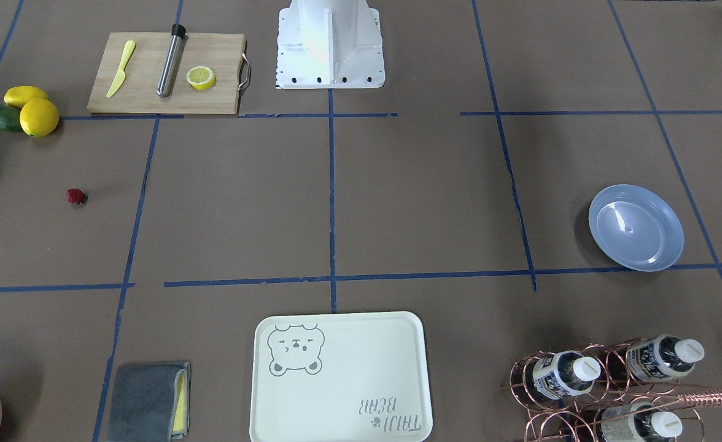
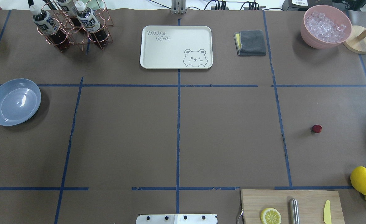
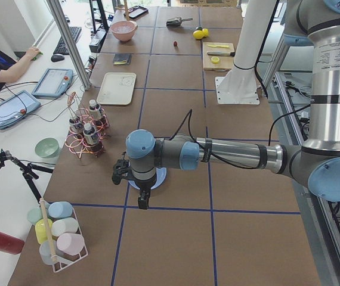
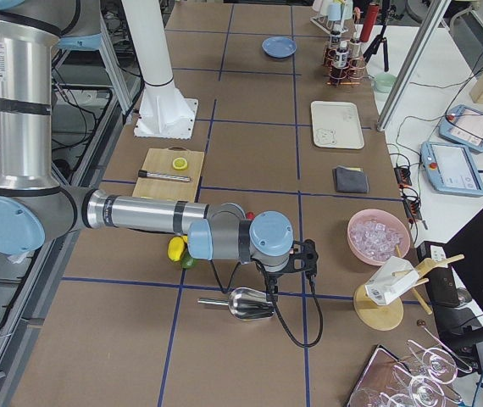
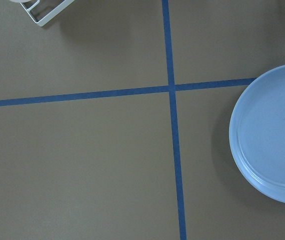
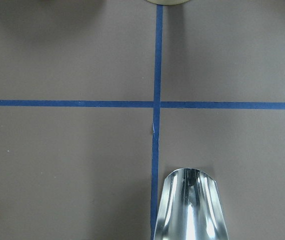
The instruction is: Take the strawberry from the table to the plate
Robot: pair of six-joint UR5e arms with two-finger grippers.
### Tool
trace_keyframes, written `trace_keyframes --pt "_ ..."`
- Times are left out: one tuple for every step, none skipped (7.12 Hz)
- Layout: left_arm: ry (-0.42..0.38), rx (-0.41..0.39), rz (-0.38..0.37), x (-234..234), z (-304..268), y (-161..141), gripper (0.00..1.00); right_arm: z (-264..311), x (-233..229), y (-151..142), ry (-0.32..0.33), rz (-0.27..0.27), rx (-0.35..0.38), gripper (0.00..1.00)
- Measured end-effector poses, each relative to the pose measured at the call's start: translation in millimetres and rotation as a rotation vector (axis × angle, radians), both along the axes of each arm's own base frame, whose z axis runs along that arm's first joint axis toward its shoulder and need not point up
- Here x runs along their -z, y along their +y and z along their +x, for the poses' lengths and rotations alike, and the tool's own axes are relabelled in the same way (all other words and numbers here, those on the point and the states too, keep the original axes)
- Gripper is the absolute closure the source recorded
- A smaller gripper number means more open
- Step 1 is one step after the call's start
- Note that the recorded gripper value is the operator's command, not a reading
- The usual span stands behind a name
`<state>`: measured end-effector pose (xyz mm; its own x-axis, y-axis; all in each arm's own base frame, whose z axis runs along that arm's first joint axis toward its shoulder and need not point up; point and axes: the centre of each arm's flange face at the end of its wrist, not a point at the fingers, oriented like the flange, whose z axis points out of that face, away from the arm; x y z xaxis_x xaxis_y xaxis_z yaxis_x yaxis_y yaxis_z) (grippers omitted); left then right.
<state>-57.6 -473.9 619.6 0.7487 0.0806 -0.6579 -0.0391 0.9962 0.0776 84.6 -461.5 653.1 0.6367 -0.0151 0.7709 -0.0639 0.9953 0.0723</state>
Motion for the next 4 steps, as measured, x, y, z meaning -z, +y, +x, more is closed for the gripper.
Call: trace_keyframes --pt "0.0 0.0 0.0 0.3 0.0 -0.3 0.0 0.4 1.4 -0.7 0.005 0.001 -0.002 0.0" --pt "0.0 0.001 0.001 0.5 0.0 -1.0 0.0 0.9 3.0 -2.2 0.012 0.005 -0.003 0.0" --pt "0.001 0.002 0.008 -0.9 0.1 -2.2 0.0 1.1 4.3 -3.0 0.016 0.008 -0.003 0.0" --pt "0.008 0.012 0.023 -7.0 0.9 -4.8 0.0 0.6 6.1 -4.1 0.017 0.012 -0.002 0.0"
